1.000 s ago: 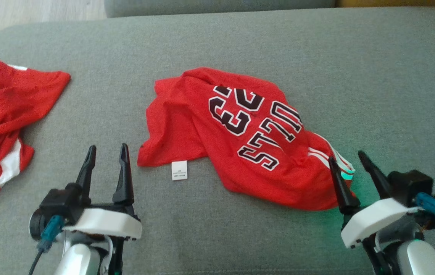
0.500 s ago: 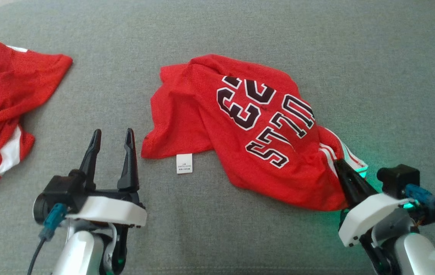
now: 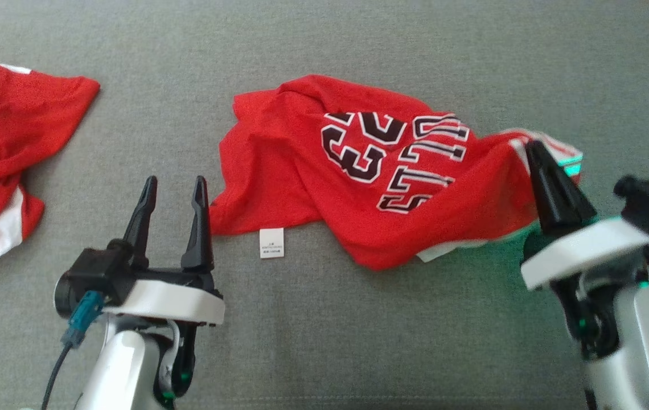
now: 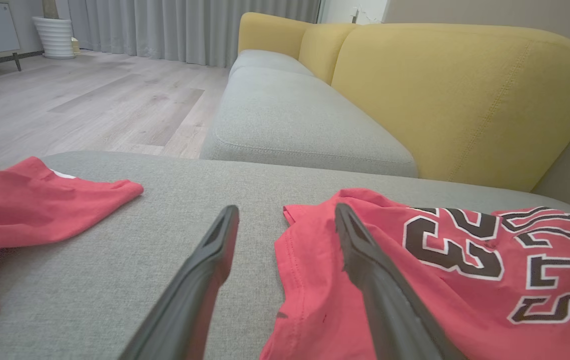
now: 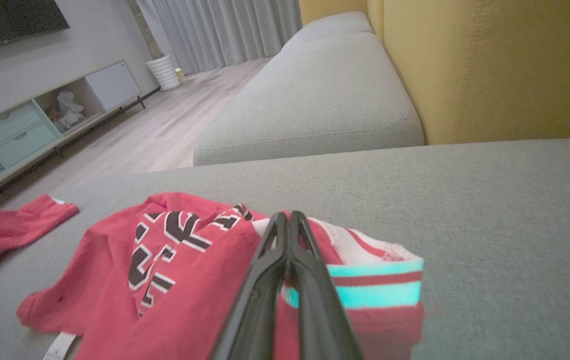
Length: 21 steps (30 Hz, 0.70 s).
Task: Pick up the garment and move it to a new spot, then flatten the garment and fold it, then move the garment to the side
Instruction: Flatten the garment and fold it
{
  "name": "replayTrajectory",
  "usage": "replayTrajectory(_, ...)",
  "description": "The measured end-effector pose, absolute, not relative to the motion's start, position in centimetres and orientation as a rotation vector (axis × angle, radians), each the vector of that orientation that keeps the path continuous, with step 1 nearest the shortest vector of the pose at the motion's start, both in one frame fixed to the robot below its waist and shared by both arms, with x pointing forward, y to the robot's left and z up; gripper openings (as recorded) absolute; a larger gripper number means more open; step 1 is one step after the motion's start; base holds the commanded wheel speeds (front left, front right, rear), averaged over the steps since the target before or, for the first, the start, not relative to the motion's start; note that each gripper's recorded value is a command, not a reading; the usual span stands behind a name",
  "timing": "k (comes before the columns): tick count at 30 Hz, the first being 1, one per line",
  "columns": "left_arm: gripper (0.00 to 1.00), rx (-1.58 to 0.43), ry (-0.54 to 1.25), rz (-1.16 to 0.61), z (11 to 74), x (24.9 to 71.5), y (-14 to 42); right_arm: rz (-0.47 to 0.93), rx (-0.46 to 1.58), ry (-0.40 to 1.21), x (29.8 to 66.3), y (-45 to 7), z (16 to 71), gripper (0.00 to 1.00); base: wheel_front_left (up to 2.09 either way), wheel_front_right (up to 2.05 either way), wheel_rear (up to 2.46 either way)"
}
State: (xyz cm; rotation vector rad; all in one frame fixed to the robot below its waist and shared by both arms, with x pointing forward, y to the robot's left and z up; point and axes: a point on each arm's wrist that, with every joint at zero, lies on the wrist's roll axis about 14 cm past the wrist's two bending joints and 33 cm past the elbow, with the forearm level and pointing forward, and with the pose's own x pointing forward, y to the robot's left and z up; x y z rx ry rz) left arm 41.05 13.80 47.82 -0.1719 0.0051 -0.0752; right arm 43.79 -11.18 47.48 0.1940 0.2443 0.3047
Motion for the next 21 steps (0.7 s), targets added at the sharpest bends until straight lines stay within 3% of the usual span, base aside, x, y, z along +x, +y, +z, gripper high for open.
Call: replayTrajectory(21, 1.0, -0.171, 0.051, -0.039, 45.8, 42.5, 15.1, 0.255, 0.283, 0.389, 56.5, -9.5, 42.3, 0.0, 0.0, 0.0, 0.0)
